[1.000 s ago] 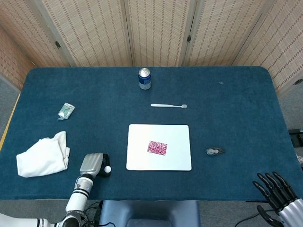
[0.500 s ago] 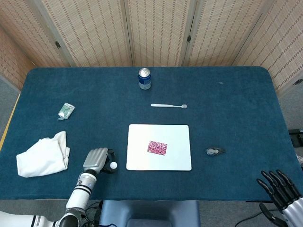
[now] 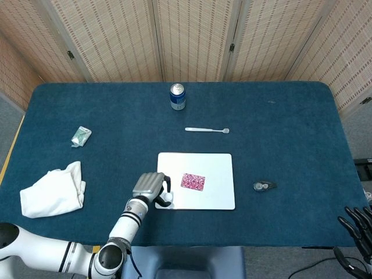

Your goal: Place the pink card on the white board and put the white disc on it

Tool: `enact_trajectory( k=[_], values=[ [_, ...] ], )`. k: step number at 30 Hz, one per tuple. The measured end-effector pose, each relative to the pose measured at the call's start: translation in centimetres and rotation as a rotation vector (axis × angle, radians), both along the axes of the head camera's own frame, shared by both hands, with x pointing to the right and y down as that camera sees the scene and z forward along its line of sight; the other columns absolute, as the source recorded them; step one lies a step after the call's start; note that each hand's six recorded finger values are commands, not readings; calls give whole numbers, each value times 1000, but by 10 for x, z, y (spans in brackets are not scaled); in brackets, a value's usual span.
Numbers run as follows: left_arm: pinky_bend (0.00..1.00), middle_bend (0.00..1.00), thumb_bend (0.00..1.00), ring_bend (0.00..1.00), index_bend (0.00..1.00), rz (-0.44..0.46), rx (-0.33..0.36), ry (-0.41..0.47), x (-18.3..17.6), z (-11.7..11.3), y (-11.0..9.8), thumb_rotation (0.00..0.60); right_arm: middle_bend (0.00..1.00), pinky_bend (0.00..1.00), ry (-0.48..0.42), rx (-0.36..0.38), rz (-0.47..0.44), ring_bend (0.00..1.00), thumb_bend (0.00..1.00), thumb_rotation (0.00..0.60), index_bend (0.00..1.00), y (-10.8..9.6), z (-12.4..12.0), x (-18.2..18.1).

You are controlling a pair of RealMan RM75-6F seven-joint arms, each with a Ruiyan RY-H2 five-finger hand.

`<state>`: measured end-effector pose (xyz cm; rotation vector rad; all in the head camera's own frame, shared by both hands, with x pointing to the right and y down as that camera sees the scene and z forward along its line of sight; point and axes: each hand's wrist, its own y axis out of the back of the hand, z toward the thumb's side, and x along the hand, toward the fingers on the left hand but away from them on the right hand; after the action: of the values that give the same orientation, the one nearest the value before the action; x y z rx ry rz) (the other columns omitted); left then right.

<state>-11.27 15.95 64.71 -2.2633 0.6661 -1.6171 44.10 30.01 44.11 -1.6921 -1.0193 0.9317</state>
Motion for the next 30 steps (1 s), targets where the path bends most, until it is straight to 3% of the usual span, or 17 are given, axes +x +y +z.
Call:
enact_trajectory(
  k=[17, 30],
  values=[
    [1000, 1000, 257, 1000, 615, 102, -47, 12, 78, 42, -23, 600, 0, 0, -28, 12, 77, 0, 324, 600, 0, -11, -9, 21],
    [1000, 1000, 257, 1000, 610, 113, -70, 36, 99, 51, -41, 600, 0, 0, -13, -30, 95, 0, 323, 600, 0, -20, 0, 23]
  ],
)
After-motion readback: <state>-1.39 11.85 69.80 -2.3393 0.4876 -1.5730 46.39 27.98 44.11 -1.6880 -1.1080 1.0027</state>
